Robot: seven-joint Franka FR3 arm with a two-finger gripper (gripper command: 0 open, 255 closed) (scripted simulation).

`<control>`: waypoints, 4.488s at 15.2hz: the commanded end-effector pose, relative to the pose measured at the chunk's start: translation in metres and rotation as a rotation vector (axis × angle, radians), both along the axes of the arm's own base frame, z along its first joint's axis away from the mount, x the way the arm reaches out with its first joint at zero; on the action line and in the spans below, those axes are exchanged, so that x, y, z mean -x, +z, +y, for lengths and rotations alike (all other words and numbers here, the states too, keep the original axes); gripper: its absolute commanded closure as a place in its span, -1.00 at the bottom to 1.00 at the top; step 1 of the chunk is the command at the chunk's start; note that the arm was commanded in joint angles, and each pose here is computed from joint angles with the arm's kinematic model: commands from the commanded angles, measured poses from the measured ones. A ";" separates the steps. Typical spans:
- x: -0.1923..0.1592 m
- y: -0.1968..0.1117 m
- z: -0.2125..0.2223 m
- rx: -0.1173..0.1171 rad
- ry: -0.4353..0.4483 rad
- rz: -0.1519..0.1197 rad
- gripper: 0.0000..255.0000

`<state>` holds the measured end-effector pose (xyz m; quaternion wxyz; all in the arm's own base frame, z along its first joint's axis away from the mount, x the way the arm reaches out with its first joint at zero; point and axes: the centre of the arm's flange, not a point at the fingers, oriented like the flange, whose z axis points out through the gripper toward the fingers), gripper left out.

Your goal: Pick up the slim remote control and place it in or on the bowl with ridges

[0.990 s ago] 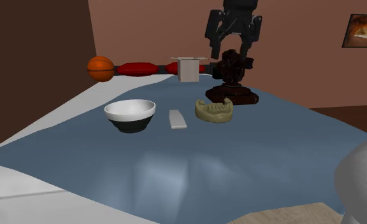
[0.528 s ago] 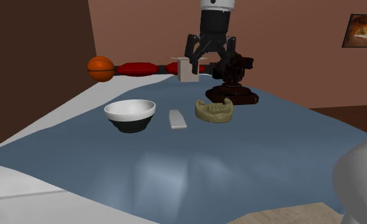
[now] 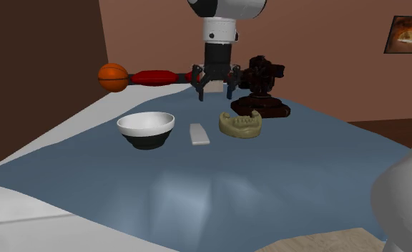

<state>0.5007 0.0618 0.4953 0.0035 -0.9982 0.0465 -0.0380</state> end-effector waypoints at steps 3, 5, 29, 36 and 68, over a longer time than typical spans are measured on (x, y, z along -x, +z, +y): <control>-0.046 -0.032 0.002 0.000 -0.046 0.022 -1.00; -0.069 -0.049 0.003 0.001 -0.068 0.033 -1.00; -0.172 -0.168 -0.001 0.003 -0.174 0.085 -1.00; -0.172 -0.168 -0.001 0.003 -0.174 0.086 1.00; -0.172 -0.020 -0.001 0.003 -0.174 0.085 1.00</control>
